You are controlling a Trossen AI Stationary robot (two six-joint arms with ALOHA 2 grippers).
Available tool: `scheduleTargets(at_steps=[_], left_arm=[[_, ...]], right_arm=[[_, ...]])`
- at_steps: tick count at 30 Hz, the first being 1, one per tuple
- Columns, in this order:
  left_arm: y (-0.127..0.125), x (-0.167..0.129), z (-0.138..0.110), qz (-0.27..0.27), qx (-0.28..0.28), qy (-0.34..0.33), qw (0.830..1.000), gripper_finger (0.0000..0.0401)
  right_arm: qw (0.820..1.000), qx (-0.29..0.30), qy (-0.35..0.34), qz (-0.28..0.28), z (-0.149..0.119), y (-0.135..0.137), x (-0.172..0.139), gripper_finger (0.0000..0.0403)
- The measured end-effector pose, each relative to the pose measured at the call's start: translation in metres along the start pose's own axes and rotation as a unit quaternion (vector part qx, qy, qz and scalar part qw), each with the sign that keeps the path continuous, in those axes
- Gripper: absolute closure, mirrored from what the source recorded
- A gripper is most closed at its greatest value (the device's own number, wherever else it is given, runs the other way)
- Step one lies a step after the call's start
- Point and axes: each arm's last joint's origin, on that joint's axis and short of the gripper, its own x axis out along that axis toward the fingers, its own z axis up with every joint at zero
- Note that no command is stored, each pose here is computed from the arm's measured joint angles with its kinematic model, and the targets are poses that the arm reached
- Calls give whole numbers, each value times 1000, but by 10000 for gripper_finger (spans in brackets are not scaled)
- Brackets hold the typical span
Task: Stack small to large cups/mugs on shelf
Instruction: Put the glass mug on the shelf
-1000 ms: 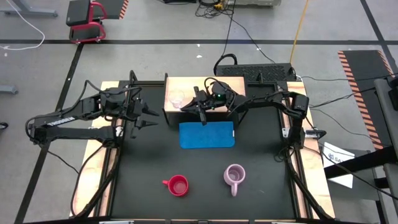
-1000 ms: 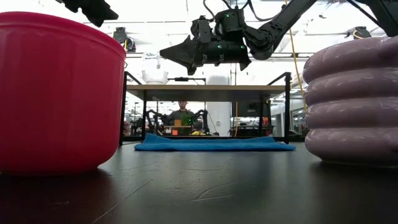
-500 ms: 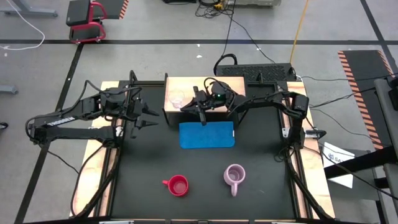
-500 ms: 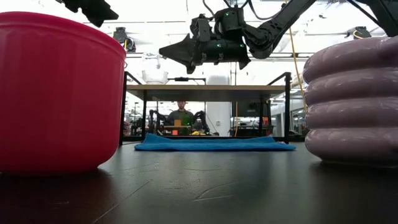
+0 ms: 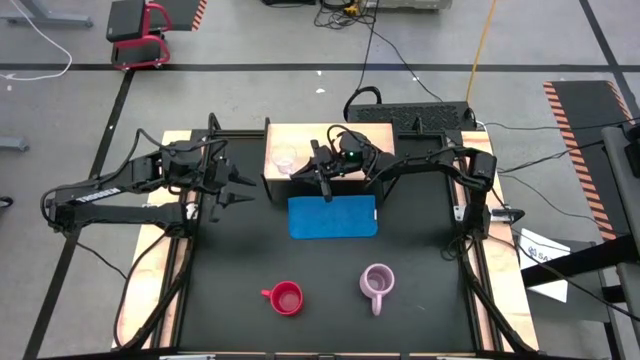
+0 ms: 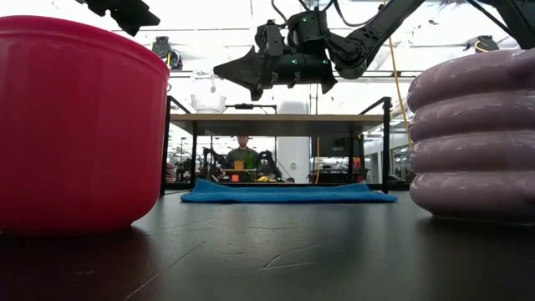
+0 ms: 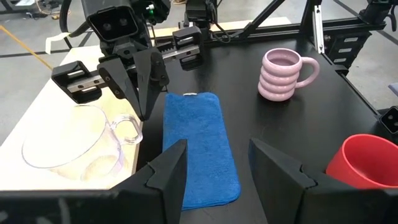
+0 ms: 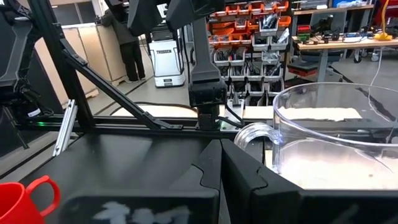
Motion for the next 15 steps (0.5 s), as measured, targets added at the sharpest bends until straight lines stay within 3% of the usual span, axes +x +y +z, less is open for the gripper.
scheduleTargets(at_steps=[15], left_arm=[[0, 0, -1, -1, -5, 3, 1000, 229]], right_arm=[[999, 29, 12, 4, 0, -2, -4, 403]])
